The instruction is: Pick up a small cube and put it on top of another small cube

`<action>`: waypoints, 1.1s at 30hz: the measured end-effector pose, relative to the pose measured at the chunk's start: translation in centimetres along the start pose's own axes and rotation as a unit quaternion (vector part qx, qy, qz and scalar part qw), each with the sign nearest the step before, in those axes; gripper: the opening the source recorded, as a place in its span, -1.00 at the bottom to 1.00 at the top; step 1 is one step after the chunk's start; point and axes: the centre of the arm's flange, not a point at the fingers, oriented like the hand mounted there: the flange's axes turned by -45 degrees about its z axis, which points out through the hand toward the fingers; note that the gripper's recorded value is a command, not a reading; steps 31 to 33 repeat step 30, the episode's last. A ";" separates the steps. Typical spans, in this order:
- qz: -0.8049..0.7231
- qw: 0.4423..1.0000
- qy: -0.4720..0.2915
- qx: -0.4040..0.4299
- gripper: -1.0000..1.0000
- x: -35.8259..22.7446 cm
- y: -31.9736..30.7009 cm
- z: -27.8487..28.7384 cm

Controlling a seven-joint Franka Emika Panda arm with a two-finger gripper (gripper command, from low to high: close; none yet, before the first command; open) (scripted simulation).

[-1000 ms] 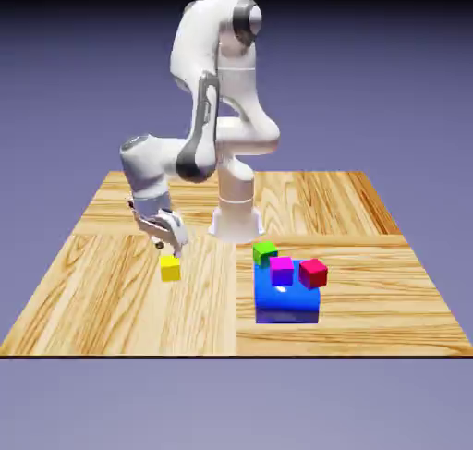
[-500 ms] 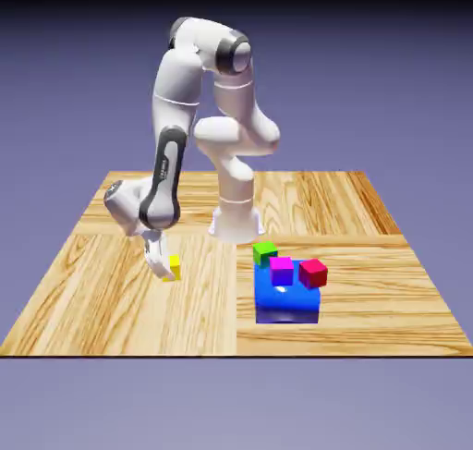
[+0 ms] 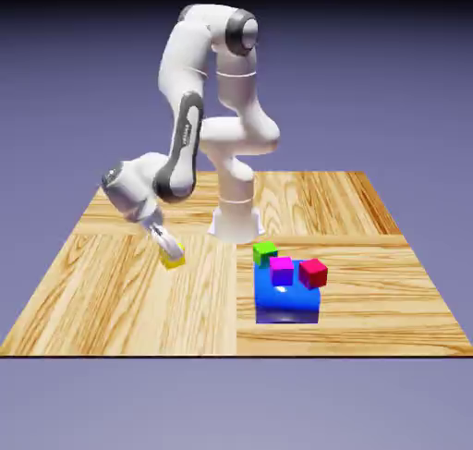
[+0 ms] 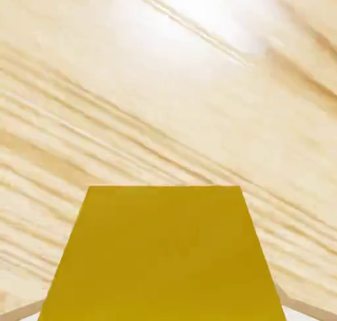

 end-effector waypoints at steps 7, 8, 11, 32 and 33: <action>-0.342 0.927 -0.015 -0.153 -1.00 -4.4 -14.6 -1.3; -0.385 0.906 -0.017 -0.175 -1.00 -5.4 -16.5 -1.3; -0.505 0.829 -0.024 -0.241 -1.00 -9.1 -21.9 -1.4; -0.691 0.618 -0.034 -0.374 1.00 -18.8 -31.2 -1.0; -0.691 0.618 -0.034 -0.374 1.00 -18.8 -31.2 -1.0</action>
